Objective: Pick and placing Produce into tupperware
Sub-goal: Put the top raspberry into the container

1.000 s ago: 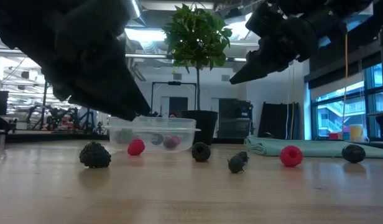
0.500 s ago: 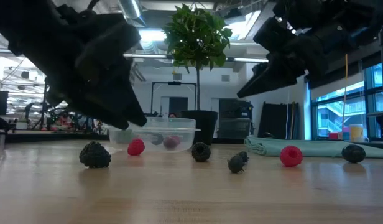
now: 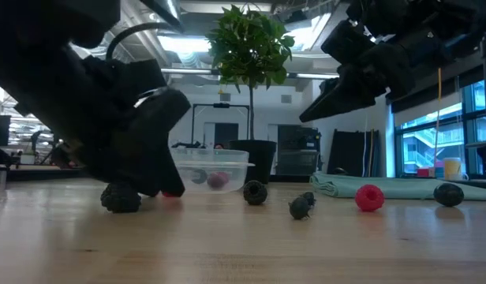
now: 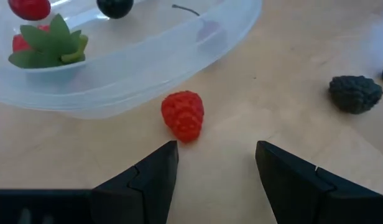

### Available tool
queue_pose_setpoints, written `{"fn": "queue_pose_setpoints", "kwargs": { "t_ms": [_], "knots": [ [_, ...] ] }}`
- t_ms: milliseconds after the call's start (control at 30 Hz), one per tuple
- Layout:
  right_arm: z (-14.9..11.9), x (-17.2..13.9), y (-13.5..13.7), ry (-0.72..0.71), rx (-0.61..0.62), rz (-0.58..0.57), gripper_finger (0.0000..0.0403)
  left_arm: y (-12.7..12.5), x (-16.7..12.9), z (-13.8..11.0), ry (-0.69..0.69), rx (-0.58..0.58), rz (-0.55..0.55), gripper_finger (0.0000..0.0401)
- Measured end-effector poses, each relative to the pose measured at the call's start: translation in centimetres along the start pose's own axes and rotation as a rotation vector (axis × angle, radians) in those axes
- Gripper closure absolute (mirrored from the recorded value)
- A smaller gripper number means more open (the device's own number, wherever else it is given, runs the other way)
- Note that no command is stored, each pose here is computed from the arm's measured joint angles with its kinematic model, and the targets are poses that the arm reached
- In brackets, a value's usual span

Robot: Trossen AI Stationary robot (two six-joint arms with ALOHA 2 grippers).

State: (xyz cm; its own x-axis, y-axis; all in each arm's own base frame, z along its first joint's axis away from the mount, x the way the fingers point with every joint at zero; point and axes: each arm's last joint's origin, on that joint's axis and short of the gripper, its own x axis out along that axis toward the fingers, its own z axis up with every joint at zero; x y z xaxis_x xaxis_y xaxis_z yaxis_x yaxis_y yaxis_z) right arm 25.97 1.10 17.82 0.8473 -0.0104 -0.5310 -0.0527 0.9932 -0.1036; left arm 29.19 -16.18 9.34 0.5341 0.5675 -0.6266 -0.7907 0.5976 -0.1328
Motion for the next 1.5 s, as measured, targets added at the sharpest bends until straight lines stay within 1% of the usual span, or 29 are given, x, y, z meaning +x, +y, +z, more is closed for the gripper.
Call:
{"fn": "queue_pose_setpoints", "kwargs": {
  "t_ms": [333,500,667,967,1067,1200,1333,1500],
  "knots": [
    [-0.1,0.0,0.0,0.006,-0.001,0.001,0.0194,0.3,1.1,0.8,0.0,0.002,0.036,0.019],
    [-0.1,0.0,0.0,0.013,-0.002,0.001,0.0194,0.1,1.0,0.8,0.012,-0.007,0.023,0.019],
    [-0.1,0.0,0.0,0.014,-0.002,0.001,0.0194,-0.1,1.0,0.8,0.01,-0.047,0.003,0.019],
    [-0.1,0.0,0.0,0.016,-0.001,0.002,0.0194,-0.1,1.0,0.7,0.016,-0.054,0.002,0.019],
    [-0.1,0.0,0.0,0.016,0.002,0.002,0.0194,-0.1,1.0,0.7,0.012,-0.086,0.002,0.019],
    [-0.1,0.0,0.0,0.016,0.03,0.002,0.0194,-0.1,1.0,0.7,0.01,-0.134,0.004,0.019],
    [-0.1,0.0,0.0,0.016,0.036,0.002,0.0194,0.0,1.1,0.9,0.009,-0.159,0.014,0.019],
    [-0.1,0.0,0.0,0.015,0.1,0.001,0.0194,0.0,1.3,1.0,0.01,-0.17,0.018,0.019]
  ]
}}
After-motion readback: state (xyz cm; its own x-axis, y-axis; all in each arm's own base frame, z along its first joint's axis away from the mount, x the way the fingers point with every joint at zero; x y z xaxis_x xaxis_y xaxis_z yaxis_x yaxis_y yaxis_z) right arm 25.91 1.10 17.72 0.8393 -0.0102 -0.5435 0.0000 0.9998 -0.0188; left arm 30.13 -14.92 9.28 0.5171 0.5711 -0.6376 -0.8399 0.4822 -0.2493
